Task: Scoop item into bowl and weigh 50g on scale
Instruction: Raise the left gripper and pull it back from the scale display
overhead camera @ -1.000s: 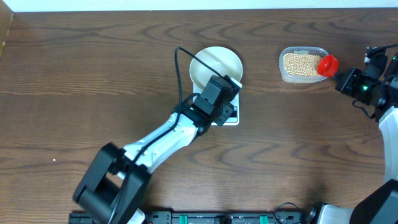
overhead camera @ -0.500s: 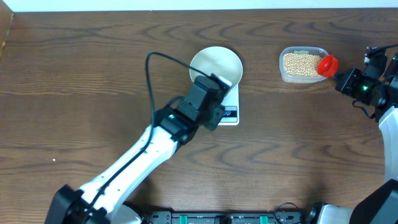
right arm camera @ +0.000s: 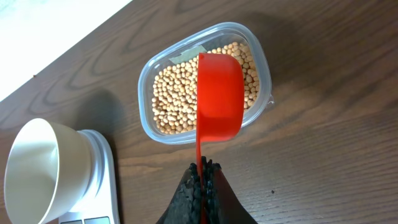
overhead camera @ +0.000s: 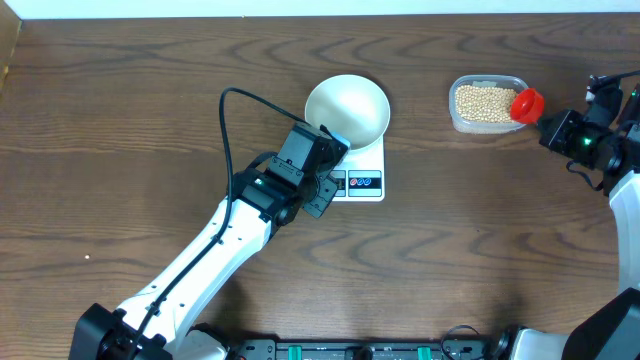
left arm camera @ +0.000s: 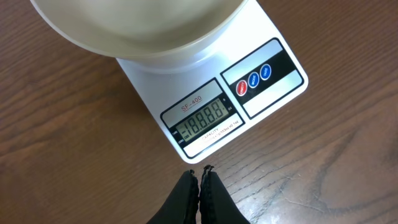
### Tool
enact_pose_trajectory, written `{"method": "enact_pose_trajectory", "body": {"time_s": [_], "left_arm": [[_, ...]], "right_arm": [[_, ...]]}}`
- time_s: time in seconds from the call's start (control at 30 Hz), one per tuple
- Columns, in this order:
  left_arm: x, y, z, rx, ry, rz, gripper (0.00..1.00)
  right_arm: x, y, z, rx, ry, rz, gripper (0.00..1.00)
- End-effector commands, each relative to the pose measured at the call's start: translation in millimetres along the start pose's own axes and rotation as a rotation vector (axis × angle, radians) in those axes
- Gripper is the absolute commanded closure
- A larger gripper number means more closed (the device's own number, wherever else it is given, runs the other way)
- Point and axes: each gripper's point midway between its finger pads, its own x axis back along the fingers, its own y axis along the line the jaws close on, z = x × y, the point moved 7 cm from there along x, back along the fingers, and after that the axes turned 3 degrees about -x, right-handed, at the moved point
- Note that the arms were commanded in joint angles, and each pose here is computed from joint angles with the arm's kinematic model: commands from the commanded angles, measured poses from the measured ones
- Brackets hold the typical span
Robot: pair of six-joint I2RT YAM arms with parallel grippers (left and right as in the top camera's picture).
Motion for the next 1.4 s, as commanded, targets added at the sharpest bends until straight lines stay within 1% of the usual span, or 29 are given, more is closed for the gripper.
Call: {"method": "enact_pose_trajectory", "body": {"time_s": [0.0,0.27,0.43,0.67,1.13,1.37], "left_arm": [[-4,0,2,-0.018,0.015,0.007,0.93],[-26,-1,7,0.010,0.070,0.029,0.93],[-33,6,5,0.074,0.040,0.149,0.92],[-32,26,12,0.134,0.053,0.138,0.92],[-45,19,29,0.146,0.124,0.180,0.92],[-44,16,30,0.150,0.126,0.206,0.93]], "right_arm": [[7,5,-7,0.026,-0.027,-0.006,0.99],[7,5,-7,0.024,-0.025,-0.006,0.99],[7,5,-7,0.024,-0.024,-0.006,0.99],[7,5,-7,0.024,-0.024,-0.005,0.99],[7,5,-7,0.024,-0.024,-0.005,0.99],[7,5,-7,0.024,-0.024,-0.005,0.99]]}}
